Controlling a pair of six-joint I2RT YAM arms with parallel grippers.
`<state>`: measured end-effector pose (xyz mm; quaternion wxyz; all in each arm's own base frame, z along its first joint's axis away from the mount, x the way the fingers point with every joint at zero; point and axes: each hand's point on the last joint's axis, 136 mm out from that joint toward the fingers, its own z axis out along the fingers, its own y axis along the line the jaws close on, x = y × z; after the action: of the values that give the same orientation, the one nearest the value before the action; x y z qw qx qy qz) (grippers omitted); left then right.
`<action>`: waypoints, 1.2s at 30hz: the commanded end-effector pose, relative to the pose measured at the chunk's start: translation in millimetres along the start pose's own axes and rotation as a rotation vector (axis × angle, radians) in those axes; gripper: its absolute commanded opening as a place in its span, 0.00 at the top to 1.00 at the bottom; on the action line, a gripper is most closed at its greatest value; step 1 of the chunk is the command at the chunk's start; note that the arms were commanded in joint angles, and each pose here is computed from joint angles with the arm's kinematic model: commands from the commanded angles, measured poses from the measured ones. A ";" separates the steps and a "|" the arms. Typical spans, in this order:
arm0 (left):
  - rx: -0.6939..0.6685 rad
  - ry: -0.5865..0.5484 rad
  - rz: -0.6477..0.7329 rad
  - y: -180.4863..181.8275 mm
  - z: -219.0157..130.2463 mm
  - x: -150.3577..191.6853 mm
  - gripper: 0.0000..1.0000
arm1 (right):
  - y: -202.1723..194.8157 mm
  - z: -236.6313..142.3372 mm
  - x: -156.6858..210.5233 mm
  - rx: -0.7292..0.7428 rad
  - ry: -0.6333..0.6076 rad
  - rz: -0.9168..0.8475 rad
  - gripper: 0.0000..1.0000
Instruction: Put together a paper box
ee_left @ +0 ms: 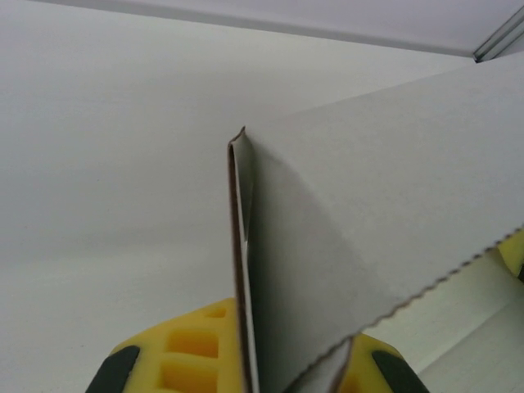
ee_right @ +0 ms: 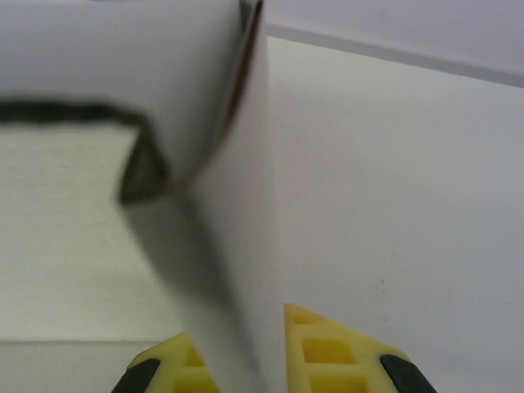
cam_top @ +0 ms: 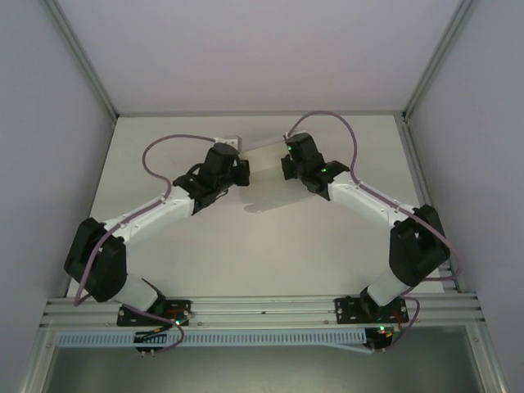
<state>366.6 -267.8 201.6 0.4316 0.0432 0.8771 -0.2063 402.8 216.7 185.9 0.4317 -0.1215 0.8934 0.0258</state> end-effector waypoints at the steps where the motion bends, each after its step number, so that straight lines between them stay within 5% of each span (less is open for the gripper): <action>1: -0.143 0.024 0.003 28.4 -11.7 2.1 1.00 | -111.2 -0.1 29.8 0.546 0.098 0.020 1.00; 6: -0.212 0.029 -0.002 40.9 -16.6 2.6 1.00 | -132.8 2.1 45.2 0.667 0.152 -0.014 1.00; 8: -0.209 0.028 0.002 40.2 -15.6 2.8 1.00 | -112.8 14.8 43.2 0.530 0.131 -0.031 0.84; 13: -0.128 0.028 0.009 25.3 -9.9 2.6 1.00 | -19.3 19.4 18.9 -0.071 0.003 -0.040 0.69; 17: -0.096 0.040 0.027 19.3 -7.3 5.0 1.00 | 11.9 3.1 3.0 -0.265 -0.061 -0.055 0.50; 31: -0.078 0.064 0.032 16.4 -3.3 13.0 1.00 | 20.8 -19.6 -25.9 -0.335 -0.139 -0.040 0.37; 36: -0.074 0.057 0.031 15.0 -5.3 10.7 1.00 | 15.3 -16.6 -22.9 -0.299 -0.113 -0.024 0.52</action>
<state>362.8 -253.3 181.1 0.4030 0.0363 0.8999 -0.1627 394.3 236.9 192.0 0.4388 -0.2029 0.8603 0.1619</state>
